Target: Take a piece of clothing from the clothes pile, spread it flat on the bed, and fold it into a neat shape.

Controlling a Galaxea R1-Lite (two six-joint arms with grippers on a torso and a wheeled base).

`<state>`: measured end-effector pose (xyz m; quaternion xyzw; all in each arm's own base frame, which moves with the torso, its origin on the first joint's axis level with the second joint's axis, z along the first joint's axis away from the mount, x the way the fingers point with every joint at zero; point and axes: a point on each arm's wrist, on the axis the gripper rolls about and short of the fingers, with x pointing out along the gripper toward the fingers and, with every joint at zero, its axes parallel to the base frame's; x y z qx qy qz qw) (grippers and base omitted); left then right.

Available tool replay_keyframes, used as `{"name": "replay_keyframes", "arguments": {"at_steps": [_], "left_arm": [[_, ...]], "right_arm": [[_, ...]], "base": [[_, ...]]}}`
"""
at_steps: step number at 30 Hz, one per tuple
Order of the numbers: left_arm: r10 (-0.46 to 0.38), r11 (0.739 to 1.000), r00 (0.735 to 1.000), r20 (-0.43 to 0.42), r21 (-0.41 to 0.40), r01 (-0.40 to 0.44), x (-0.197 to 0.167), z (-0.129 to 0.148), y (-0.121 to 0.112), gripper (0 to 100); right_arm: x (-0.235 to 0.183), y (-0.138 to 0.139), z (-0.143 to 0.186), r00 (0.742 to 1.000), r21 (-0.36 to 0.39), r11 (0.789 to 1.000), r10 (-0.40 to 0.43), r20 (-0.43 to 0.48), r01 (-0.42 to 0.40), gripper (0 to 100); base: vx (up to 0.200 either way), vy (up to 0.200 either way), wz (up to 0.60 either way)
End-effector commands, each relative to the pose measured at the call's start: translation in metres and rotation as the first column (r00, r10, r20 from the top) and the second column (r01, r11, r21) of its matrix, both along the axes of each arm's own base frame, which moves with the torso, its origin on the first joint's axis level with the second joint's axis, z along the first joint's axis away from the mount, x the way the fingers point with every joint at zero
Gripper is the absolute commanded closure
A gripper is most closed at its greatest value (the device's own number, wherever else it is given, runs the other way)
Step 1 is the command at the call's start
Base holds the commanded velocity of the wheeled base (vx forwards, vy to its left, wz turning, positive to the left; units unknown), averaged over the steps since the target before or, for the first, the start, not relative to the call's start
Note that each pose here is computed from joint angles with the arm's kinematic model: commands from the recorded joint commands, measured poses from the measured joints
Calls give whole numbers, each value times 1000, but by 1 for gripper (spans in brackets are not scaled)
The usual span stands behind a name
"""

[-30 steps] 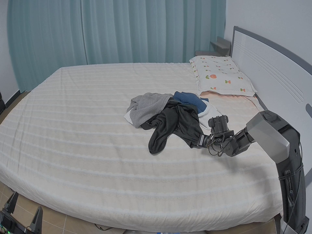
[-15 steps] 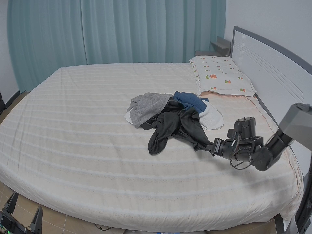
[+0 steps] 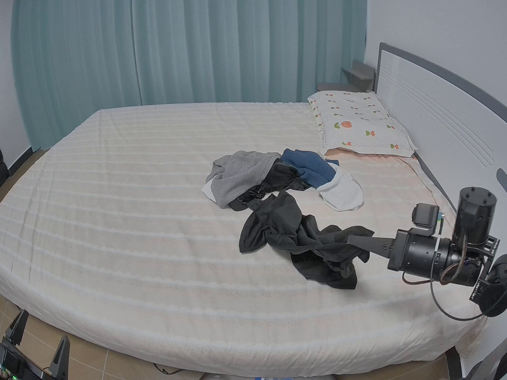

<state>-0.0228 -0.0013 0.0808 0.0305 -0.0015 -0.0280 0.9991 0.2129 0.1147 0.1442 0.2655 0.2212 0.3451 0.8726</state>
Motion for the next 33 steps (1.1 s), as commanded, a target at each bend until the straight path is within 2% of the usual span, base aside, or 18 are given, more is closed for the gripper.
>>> {"name": "replay_keyframes", "arguments": {"at_steps": [1,3,4,5,6,8,11,13,16,19,22,29,30,31,32,33], "left_arm": [[1,1000,1000,2,5,-1,0,-5,0,0],[9,1000,1000,22,-23,-8,-1,-1,0,0],[19,997,994,110,-72,-11,-6,18,0,0],[31,990,977,212,-140,-1,-15,54,1,0],[24,979,971,240,-204,26,-14,89,1,0],[21,978,984,176,-210,17,-2,104,0,0],[20,982,990,143,-190,8,5,111,0,0],[9,984,1000,-7,-180,-10,27,99,0,0],[-41,984,991,-129,-177,18,45,88,-1,0],[-133,980,962,-237,-177,92,65,86,-4,0],[-168,984,932,-321,-110,139,89,83,-7,0],[-187,982,895,-404,-79,170,156,72,-20,0],[-186,982,881,-434,-67,174,171,65,-27,0],[-186,982,881,-434,-67,174,171,65,-27,0],[-197,979,859,-473,-50,196,188,54,-40,0],[-205,977,853,-480,-49,207,195,50,-45,0]], "right_arm": [[-20,-9,30,993,63,998,8,116,-15,100],[-23,-11,35,990,74,997,2,139,-12,100],[-22,-12,36,990,76,997,0,139,-10,100],[-22,-11,37,989,81,997,-1,149,-11,100],[-20,-11,38,988,84,996,-5,153,-8,100],[-18,-11,38,988,86,996,-8,157,-6,100],[-16,-9,37,987,89,996,-7,163,-8,100],[-12,-7,39,981,116,993,-12,193,-11,100],[-7,-3,34,980,124,992,-16,199,-9,100],[-3,-1,28,980,123,992,-18,196,-7,100],[-2,-2,32,977,134,991,-26,211,-3,100],[-2,-3,37,973,140,990,-32,227,0,100],[0,-5,35,974,138,990,-39,223,8,100],[0,-5,35,974,138,990,-39,223,8,100],[5,-10,37,972,140,990,-57,227,25,100],[4,-11,38,971,142,989,-61,233,28,100]], "base": [[0,0,0],[0,0,0],[0,0,0],[0,0,0],[0,0,0],[0,0,0],[0,0,0],[0,0,0],[0,0,0],[0,0,0],[0,0,0],[0,0,0],[0,0,0],[0,0,0],[0,0,0],[0,0,0]]}}
